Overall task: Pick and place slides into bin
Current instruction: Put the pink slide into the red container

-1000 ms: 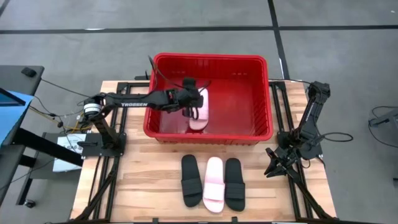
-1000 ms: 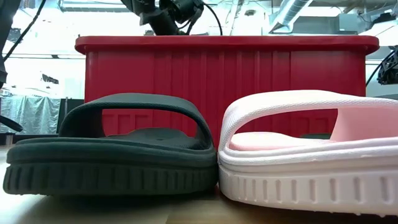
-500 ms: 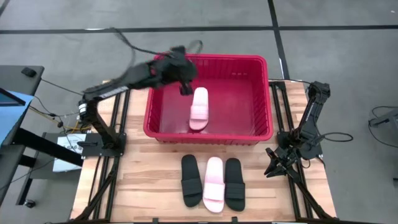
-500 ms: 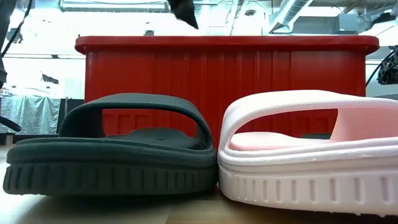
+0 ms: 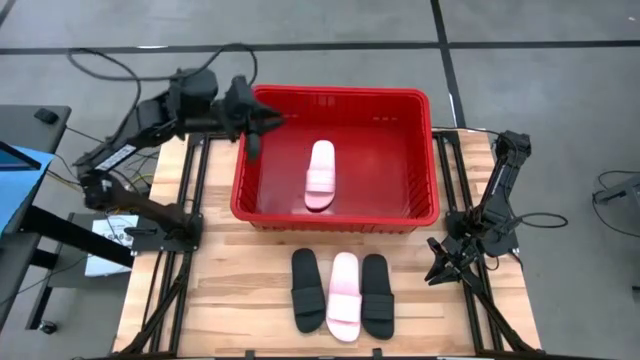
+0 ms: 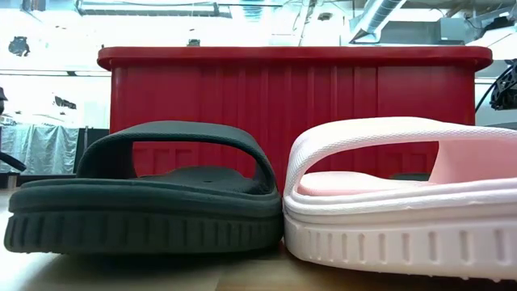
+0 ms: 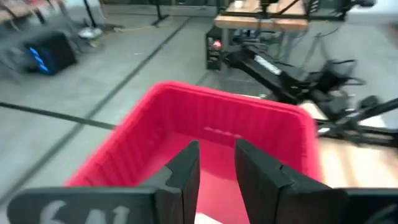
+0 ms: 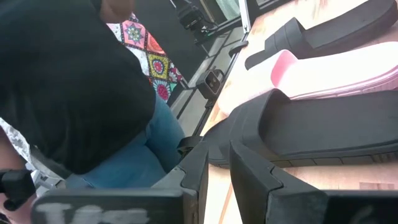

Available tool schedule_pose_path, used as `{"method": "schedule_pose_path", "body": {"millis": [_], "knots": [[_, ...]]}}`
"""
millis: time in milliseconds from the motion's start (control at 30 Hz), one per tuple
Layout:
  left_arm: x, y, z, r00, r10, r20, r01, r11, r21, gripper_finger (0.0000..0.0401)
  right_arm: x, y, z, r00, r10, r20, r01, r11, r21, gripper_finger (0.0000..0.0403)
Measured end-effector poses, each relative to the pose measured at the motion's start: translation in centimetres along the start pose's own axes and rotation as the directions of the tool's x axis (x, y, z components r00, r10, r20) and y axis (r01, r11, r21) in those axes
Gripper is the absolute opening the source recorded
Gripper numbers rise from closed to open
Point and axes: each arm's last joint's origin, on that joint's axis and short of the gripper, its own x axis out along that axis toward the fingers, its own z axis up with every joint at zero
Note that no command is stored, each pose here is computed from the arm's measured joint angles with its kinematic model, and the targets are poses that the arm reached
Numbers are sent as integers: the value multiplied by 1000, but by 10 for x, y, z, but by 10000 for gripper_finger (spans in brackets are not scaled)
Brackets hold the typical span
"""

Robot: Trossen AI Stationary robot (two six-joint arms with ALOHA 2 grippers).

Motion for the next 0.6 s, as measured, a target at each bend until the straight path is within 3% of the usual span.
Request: {"method": "schedule_pose_path", "body": {"millis": [300,600], "knots": [[-20,-28,-60,977,-110,180,143,973,-179,91,0,0,0,1000,0,1,0,1000,0,57],[-40,-47,-104,944,-181,276,242,948,-205,91,0,0,0,1000,0,0,0,1000,0,57]]}}
